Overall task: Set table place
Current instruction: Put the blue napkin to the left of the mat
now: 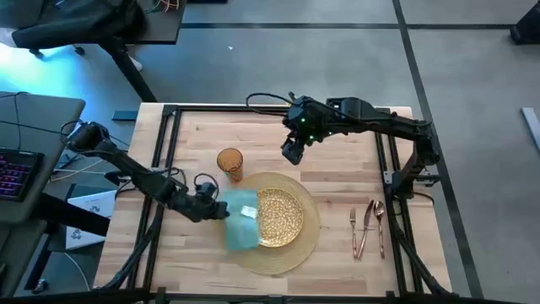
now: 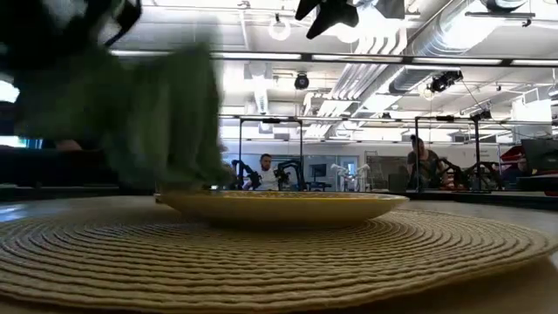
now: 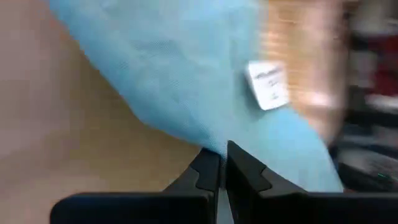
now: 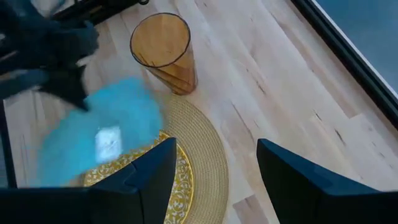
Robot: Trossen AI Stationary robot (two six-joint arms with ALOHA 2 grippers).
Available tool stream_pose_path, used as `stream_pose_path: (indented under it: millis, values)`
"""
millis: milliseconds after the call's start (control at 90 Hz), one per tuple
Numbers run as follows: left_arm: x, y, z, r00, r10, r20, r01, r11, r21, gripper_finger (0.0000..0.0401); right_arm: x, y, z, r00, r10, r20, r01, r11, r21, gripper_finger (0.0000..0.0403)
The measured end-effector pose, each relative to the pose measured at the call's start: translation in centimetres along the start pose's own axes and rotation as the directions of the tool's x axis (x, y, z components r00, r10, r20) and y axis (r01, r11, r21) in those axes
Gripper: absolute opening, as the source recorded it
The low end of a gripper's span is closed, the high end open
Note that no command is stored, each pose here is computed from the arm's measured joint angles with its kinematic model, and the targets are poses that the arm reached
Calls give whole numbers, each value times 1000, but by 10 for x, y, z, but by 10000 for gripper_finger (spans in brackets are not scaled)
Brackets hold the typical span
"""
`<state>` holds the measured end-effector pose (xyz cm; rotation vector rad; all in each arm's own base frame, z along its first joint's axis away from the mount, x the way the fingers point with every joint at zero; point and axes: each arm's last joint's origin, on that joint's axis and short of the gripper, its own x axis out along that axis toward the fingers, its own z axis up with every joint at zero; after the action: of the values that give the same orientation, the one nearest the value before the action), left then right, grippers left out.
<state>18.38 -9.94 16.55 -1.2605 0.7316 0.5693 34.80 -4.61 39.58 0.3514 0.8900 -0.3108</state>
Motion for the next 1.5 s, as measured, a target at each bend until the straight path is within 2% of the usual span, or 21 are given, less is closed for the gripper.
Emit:
stream_pose_path:
  millis: [111,256,389,522,678,878,1178,1311,1500]
  values:
    - [8,10,-3,994,107,11,-107,993,58,0,0,0,0,1000,0,0,0,1000,0,208]
    - [21,10,-9,993,110,-33,-106,988,114,0,0,0,0,1000,0,0,0,1000,0,208]
    - [32,15,-15,973,184,-138,-166,977,130,0,0,0,0,1000,0,0,0,1000,4,208]
    - [35,15,-20,967,181,-182,-158,978,134,0,0,0,0,1000,0,0,0,1000,8,208]
    - [34,15,-20,964,195,-182,-172,976,136,0,0,0,0,1000,0,0,0,1000,25,208]
    - [25,3,-19,943,294,-158,-267,948,175,0,0,0,0,1000,0,0,0,1000,27,208]
    - [18,-9,-19,936,319,-148,-291,939,183,2,0,0,0,1000,0,1,0,1000,25,208]
    - [17,-7,-19,922,348,-171,-312,928,206,29,0,0,0,1000,1,1,-1,1000,25,208]
    - [14,-3,-19,894,390,-220,-347,914,213,102,0,0,0,1000,0,1,0,1000,23,208]
